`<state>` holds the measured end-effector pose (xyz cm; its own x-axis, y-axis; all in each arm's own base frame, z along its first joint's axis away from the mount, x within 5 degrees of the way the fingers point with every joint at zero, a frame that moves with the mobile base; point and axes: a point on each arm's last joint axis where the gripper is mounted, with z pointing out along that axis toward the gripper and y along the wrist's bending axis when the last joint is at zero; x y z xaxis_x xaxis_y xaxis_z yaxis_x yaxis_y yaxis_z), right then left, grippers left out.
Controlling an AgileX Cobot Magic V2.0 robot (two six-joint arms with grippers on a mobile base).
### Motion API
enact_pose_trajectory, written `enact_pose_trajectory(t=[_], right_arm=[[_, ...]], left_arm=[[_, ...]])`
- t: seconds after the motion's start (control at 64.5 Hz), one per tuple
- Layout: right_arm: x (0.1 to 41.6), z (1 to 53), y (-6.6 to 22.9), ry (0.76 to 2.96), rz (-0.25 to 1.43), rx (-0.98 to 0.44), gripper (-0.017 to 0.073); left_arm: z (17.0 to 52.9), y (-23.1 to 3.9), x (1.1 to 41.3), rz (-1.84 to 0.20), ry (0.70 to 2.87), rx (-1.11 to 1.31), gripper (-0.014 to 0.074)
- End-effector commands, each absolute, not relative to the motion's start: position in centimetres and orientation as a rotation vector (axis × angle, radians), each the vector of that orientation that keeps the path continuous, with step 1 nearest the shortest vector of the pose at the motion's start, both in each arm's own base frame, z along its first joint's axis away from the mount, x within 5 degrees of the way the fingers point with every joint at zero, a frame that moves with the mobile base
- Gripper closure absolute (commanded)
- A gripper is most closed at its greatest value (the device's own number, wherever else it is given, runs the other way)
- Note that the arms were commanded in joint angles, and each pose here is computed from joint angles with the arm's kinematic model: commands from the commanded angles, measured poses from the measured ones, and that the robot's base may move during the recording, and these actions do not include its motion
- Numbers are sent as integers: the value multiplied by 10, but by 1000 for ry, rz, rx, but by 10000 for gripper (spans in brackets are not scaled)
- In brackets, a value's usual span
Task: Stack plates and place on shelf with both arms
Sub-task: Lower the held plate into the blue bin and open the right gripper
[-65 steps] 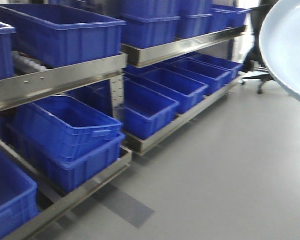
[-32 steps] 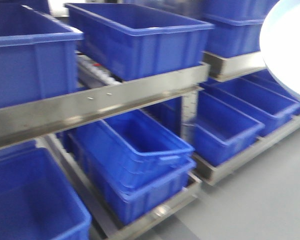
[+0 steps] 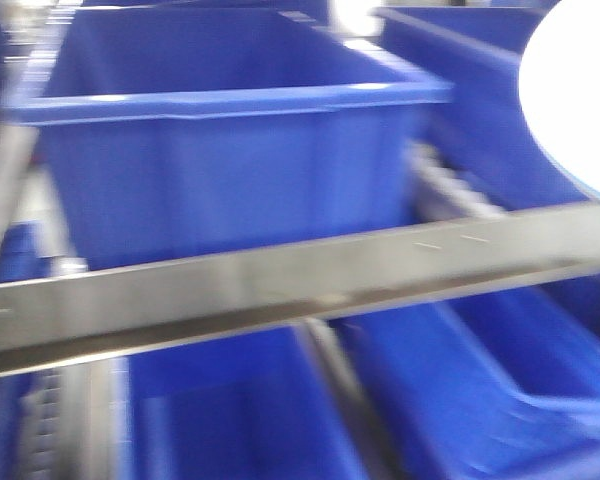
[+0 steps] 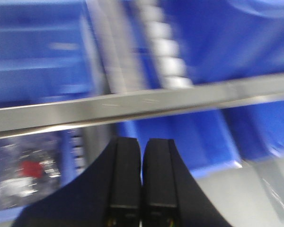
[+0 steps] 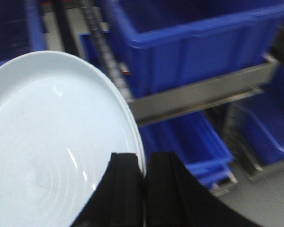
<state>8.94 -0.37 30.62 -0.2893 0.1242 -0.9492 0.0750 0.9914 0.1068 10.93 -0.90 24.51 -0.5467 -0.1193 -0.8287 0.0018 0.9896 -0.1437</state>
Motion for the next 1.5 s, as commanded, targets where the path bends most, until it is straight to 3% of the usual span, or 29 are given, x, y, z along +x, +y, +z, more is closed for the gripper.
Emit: enact_pose_trajectory(t=[0.0,1.488], right_arm=[[91,325,-4,1740,46,131,531],[91,325,-4,1740,46,131,531]], left_arm=[[260,-10,115,-175,2049,-88,507],[260,-10,115,-174,2049,-90,507]])
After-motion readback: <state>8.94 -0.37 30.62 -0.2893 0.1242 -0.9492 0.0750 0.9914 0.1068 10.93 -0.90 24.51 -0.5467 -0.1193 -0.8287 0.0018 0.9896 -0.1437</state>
